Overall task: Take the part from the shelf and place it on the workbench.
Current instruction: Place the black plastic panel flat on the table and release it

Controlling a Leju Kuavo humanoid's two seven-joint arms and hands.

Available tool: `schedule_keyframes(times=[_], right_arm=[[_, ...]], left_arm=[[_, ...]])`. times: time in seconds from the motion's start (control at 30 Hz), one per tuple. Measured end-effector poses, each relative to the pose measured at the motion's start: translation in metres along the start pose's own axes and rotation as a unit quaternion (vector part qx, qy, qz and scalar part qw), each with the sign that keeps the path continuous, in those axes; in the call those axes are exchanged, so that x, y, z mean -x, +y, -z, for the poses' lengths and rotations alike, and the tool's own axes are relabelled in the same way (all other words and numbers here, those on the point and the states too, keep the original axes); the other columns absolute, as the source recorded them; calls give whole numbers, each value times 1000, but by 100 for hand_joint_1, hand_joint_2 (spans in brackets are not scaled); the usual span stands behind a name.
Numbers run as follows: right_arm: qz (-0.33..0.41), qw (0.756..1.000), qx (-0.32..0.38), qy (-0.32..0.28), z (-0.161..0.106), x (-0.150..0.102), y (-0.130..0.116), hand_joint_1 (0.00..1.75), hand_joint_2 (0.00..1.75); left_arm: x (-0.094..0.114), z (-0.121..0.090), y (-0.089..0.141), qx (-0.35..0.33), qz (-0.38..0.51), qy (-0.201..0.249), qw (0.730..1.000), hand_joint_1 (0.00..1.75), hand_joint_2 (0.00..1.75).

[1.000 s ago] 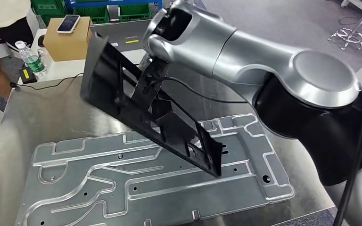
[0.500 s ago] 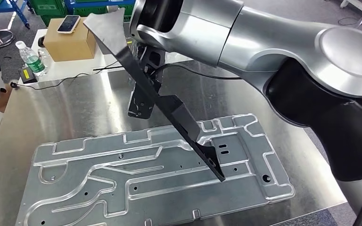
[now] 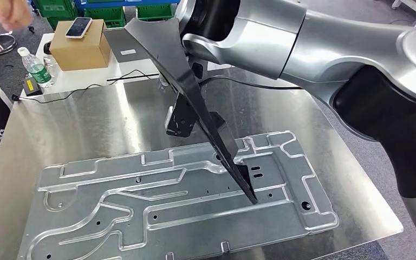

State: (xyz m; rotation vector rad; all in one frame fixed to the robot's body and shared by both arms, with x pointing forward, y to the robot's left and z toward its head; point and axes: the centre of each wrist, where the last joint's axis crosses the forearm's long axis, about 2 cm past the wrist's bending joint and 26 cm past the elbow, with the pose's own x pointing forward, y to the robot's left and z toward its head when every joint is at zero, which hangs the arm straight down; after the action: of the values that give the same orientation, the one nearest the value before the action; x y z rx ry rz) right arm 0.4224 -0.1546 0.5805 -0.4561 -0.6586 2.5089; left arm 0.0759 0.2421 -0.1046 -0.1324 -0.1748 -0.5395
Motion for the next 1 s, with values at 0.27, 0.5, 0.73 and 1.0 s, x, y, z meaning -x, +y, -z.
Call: schedule_keyframes(times=[0.27, 0.5, 0.73, 1.0], right_arm=[[2, 1000, 0, 1, -4, 4, 10, 0, 0], [3, 1000, 0, 4, -6, 6, 14, 0, 0], [3, 1000, 0, 2, -6, 6, 15, 0, 0], [6, 1000, -1, 3, -7, 8, 17, 0, 0]], left_arm=[[0, 0, 0, 0, 2, -1, 1000, 0, 0], [0, 0, 0, 1, 3, -4, 1000, 0, 0], [-2, 0, 1, 1, 7, -5, 1000, 0, 0], [-2, 0, 1, 1, 8, -5, 1000, 0, 0]])
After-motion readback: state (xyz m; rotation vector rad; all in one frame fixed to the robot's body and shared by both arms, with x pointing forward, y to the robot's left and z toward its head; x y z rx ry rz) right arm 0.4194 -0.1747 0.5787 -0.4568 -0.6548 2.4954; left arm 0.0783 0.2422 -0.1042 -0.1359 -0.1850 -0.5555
